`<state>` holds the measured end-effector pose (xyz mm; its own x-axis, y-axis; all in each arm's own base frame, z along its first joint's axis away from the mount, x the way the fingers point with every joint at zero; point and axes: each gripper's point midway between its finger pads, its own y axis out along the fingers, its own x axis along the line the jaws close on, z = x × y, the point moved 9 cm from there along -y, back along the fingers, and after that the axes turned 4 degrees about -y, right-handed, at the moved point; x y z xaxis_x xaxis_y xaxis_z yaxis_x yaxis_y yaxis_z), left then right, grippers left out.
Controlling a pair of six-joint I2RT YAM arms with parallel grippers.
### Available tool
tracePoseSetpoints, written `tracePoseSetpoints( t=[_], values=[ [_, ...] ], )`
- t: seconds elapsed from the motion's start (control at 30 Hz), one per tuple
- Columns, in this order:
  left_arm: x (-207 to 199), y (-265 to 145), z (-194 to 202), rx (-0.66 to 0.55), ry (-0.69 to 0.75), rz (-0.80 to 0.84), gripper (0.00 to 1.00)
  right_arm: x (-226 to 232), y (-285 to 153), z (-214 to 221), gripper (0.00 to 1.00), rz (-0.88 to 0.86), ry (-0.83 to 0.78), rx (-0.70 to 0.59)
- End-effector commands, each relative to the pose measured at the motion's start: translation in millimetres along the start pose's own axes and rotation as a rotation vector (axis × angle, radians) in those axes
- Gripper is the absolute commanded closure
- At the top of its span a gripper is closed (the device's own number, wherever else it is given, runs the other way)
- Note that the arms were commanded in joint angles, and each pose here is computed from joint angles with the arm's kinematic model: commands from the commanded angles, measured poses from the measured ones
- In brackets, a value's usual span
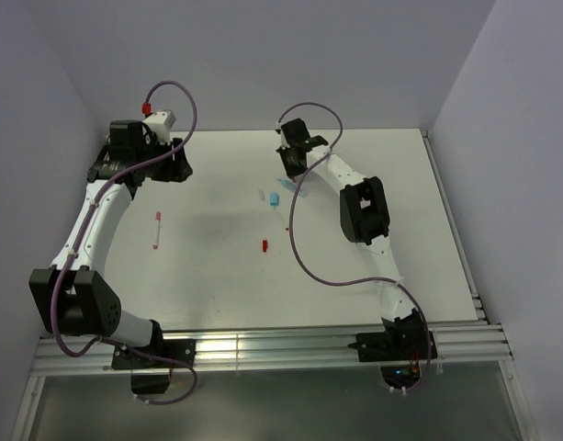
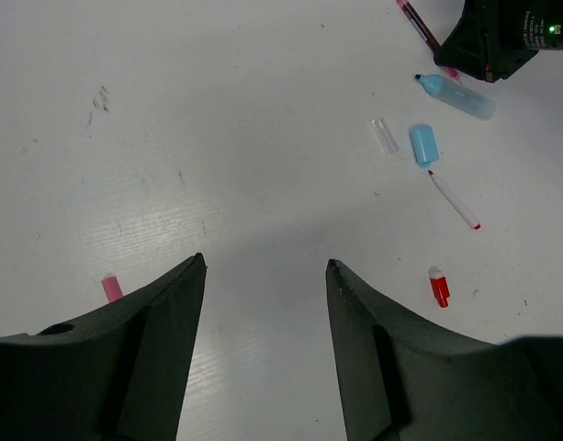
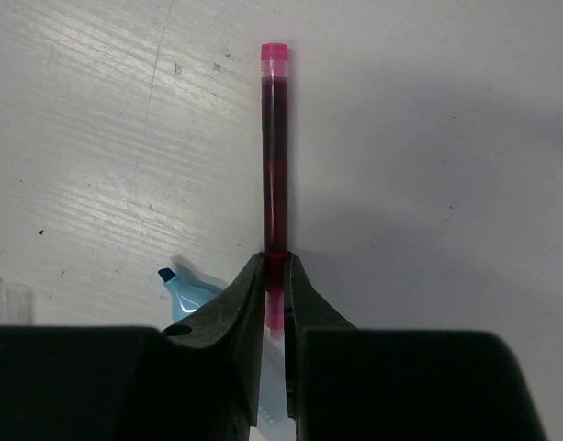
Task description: Insert the pens into the pen caps
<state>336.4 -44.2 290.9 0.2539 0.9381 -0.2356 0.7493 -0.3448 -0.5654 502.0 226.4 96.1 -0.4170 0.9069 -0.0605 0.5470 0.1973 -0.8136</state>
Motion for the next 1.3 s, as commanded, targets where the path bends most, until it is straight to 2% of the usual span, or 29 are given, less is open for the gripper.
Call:
tracePoseSetpoints(
  t=[0.0, 0.07, 0.23, 0.37, 0.43, 0.47, 0.53, 0.57, 0.63, 0.67, 0.73, 0.77, 0.8, 0.83, 0.87, 0.93, 0.97, 1.03, 1.1, 1.13, 1.17, 1.23, 1.27],
  values=[
    [-3.4, -7.4, -18.8, -0.073, 0.032, 0.001, 0.39, 10.1, -9.2, 4.6, 0.96, -0.065, -0.048, 0.039],
    [-2.8, -8.6, -25.0, -0.103, 0.044, -0.011, 0.34, 5.0, -21.4, -5.2, 1.00, -0.032, -0.063, 0.007],
    [0.1, -3.5, -32.9, -0.146, 0.080, 0.057, 0.30, -14.6, -60.3, -31.9, 1.00, -0.082, -0.005, -0.118],
    [-0.3, 1.8, -32.1, -0.197, 0.033, 0.181, 0.28, -41.5, -118.6, -58.0, 1.00, -0.180, 0.090, -0.276],
    [-3.4, -0.9, -37.6, -0.261, 0.075, 0.211, 0.29, -40.8, -137.2, -59.5, 1.00, -0.254, 0.087, -0.304],
    [-2.4, 0.5, -33.4, -0.273, 0.088, 0.211, 0.29, -40.7, -160.2, -64.5, 1.00, -0.270, 0.082, -0.345],
    [-5.8, -5.5, -36.4, -0.321, 0.142, 0.236, 0.30, -35.3, -173.4, -54.9, 1.00, -0.341, 0.080, -0.341],
    [-4.6, -5.7, -33.5, -0.328, 0.220, 0.243, 0.30, -32.5, -196.6, -56.6, 1.00, -0.368, 0.071, -0.375],
    [-9.5, -14.6, -28.3, -0.366, 0.328, 0.291, 0.30, -23.1, -210.0, -43.1, 1.00, -0.457, 0.076, -0.357],
    [-13.0, -27.4, -29.9, -0.419, 0.446, 0.295, 0.30, -20.0, -231.8, -42.0, 1.00, -0.486, 0.065, -0.387],
    [-18.2, -36.8, -23.5, -0.468, 0.580, 0.337, 0.30, -7.7, -243.5, -24.5, 1.00, -0.616, 0.078, -0.351],
    [-24.6, -47.7, -15.9, -0.497, 0.716, 0.391, 0.29, -3.0, -263.7, -20.3, 1.00, -0.667, 0.066, -0.373],
    [-26.6, -52.5, -12.1, -0.500, 0.779, 0.398, 0.29, 1.6, -262.2, -4.9, 1.00, -0.709, 0.079, -0.333],
    [-32.0, -55.8, -8.5, -0.501, 0.844, 0.404, 0.29, 5.6, -267.9, 0.8, 1.00, -0.738, 0.075, -0.345],
    [-44.9, -58.7, -0.8, -0.492, 0.969, 0.406, 0.30, 11.3, -289.3, 6.8, 1.00, -0.764, 0.077, -0.372],
    [-59.4, -62.5, 3.5, -0.521, 1.078, 0.405, 0.33, 24.3, -290.0, 27.6, 1.00, -0.800, 0.089, -0.341],
    [-73.0, -67.1, 8.8, -0.571, 1.191, 0.419, 0.35, 30.2, -306.1, 33.3, 1.00, -0.841, 0.069, -0.361],
    [-81.1, -65.7, 25.3, -0.609, 1.321, 0.438, 0.37, 39.1, -307.5, 48.6, 1.00, -0.876, 0.081, -0.337],
    [-98.4, -77.2, 30.7, -0.732, 1.521, 0.436, 0.40, 48.3, -315.8, 63.0, 1.00, -0.900, 0.072, -0.340],
    [-102.4, -73.4, 41.7, -0.731, 1.576, 0.449, 0.42, 51.1, -318.2, 65.6, 1.00, -0.904, 0.080, -0.345],
    [-118.9, -76.8, 47.4, -0.784, 1.704, 0.475, 0.46, 54.1, -323.8, 68.9, 1.00, -0.908, 0.075, -0.358],
    [-129.3, -71.7, 61.3, -0.749, 1.808, 0.489, 0.46, 57.5, -322.6, 75.8, 1.00, -0.915, 0.100, -0.352],
    [-145.2, -69.8, 68.6, -0.773, 1.888, 0.530, 0.47, 59.2, -321.6, 77.4, 1.00, -0.925, 0.109, -0.343]
  ],
)
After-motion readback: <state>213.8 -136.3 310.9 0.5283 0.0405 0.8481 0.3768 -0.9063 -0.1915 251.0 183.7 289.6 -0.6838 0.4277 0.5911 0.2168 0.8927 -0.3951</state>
